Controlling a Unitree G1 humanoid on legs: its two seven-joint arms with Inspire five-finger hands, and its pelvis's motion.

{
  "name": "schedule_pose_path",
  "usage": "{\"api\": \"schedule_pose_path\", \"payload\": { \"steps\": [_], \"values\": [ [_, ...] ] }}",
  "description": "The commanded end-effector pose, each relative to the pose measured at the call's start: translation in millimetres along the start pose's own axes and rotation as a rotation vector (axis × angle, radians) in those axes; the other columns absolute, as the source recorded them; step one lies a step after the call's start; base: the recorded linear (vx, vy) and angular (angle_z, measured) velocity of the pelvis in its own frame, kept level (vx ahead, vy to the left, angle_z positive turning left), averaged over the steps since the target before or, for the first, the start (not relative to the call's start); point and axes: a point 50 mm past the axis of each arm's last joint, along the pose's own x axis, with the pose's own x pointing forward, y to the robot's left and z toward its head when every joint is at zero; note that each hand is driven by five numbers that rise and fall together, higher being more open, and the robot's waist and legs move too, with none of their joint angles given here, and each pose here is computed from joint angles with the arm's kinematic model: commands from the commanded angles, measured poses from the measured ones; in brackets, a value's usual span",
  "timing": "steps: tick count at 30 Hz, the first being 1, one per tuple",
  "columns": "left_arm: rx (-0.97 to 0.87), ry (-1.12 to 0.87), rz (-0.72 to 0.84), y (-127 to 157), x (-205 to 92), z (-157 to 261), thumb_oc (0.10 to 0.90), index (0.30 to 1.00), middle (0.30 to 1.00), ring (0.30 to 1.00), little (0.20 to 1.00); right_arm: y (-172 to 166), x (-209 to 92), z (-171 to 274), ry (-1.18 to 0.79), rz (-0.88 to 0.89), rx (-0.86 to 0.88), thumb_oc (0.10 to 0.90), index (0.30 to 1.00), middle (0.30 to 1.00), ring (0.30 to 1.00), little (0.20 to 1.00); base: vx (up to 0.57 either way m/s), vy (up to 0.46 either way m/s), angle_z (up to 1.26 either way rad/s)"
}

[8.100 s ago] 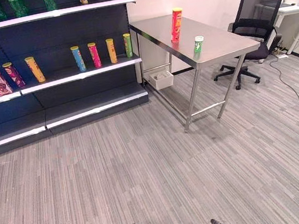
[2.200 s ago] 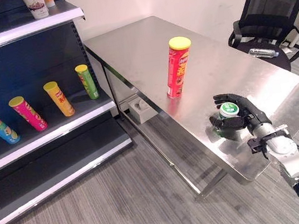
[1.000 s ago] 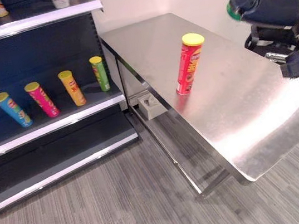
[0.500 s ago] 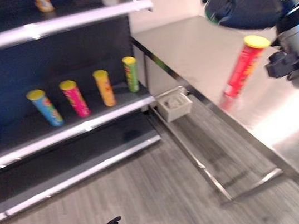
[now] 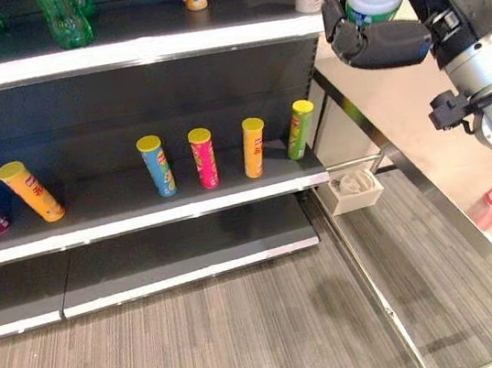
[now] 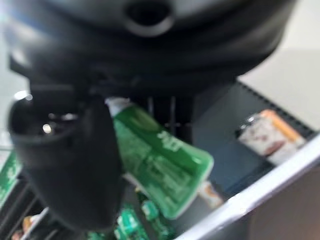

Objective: Put the goods on the table back onto the shelves and tidy them up.

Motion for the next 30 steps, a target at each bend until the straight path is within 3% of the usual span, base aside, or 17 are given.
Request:
{"api": "schedule_pose_path", "payload": {
  "steps": [1,24,30],
  "values": [
    [0.065,-0.131,0.009,11,7,42,0.800,0.900,0.900,0.900,0.900,-50,19,43,-0.184,-0.186,-0.050,0.400,0.300,0.300,0.300,0.300,-0.01,-0.027,0.41],
    [0.042,-0.096,0.096,36,2,32,0.800,0.900,0.900,0.900,0.900,-72,30,4,0.028,-0.322,-0.113,0.400,0.300,0.300,0.300,0.300,0.10,0.144,0.20],
    [0.031,-0.137,0.105,45,1,42,0.800,0.900,0.900,0.900,0.900,-93,34,-3,0.104,-0.371,-0.159,0.400,0.300,0.300,0.300,0.300,0.08,0.031,-0.07]
  ]
}}
